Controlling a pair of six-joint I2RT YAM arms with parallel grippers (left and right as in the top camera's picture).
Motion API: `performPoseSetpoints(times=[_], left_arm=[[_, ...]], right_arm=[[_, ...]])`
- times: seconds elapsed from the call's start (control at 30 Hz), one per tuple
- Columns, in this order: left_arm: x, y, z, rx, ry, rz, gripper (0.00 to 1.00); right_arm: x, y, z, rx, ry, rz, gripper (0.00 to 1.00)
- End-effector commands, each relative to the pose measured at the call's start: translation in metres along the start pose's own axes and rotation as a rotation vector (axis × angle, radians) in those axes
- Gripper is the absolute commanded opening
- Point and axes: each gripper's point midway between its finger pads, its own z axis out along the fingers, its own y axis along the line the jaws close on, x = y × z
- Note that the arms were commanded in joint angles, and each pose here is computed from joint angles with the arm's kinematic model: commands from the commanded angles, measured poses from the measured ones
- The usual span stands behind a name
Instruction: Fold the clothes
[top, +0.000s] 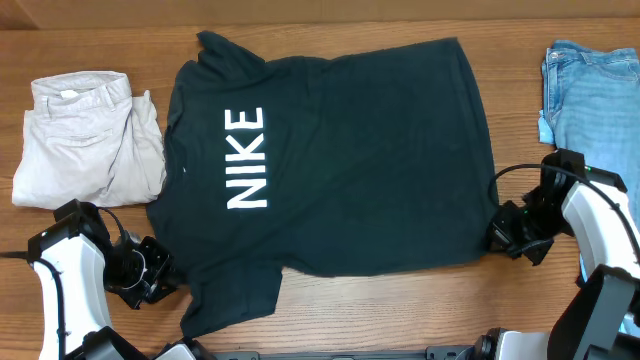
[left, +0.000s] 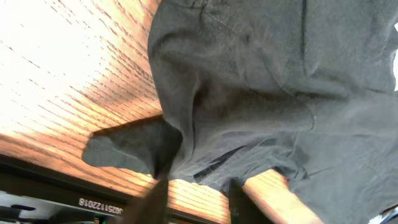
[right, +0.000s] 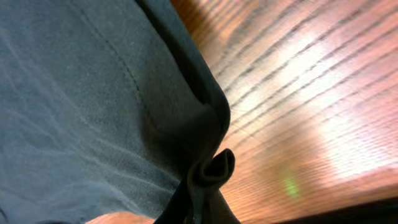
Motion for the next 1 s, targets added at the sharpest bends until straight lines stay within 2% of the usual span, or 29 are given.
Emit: performPoseSetpoints(times=[0.0, 0.03, 0.07, 0.17, 0.27, 0.33, 0.47, 0.57, 0.63, 0.73, 0.8, 0.83, 0.97], left_arm=[[-0.002, -0.005, -0.008, 0.025, -0.022, 0.018, 0.49], [0.0, -0.007, -0.008, 0.036, -0.013, 0.029, 0.48], [0.002, -0.009, -0.008, 0.049, -0.005, 0.044, 0.47], [0.009, -0.018, -0.005, 0.053, 0.015, 0.105, 0.41], [0.022, -0.038, 0.005, 0.014, 0.029, 0.276, 0.4], [0.034, -0.058, 0.015, -0.004, 0.027, 0.45, 0.41], [0.072, -0.099, 0.042, -0.077, 0.0, 0.971, 0.44], [0.097, -0.103, 0.058, -0.213, -0.035, 1.225, 0.54], [0.117, -0.101, 0.069, -0.272, -0.013, 1.344, 0.59], [0.125, -0.093, 0.083, -0.376, 0.0, 1.393, 0.63], [0.132, -0.084, 0.092, -0.408, 0.064, 1.396, 0.63], [0.137, -0.078, 0.098, -0.424, 0.117, 1.391, 0.63], [0.135, -0.048, 0.101, -0.571, 0.179, 1.158, 0.66]], right_arm=[[-0.008, -0.004, -0.002, 0.026, -0.045, -0.017, 0.06], [-0.01, -0.003, -0.002, 0.024, -0.049, -0.018, 0.08], [-0.011, -0.003, -0.002, 0.022, -0.054, -0.019, 0.14], [-0.014, -0.001, -0.002, 0.016, -0.067, -0.022, 0.18], [-0.016, 0.0, -0.002, 0.011, -0.074, -0.023, 0.19], [-0.017, 0.0, -0.003, 0.008, -0.08, -0.024, 0.2], [-0.018, 0.001, -0.003, 0.007, -0.083, -0.025, 0.27], [-0.018, 0.001, -0.003, 0.007, -0.083, -0.025, 0.31], [-0.018, 0.001, -0.003, 0.007, -0.083, -0.025, 0.33], [-0.018, 0.001, -0.003, 0.007, -0.082, -0.025, 0.44], [-0.018, 0.001, -0.003, 0.007, -0.082, -0.025, 0.56], [-0.018, 0.001, -0.003, 0.007, -0.082, -0.025, 0.57], [-0.018, 0.001, -0.003, 0.006, -0.083, -0.025, 0.61]])
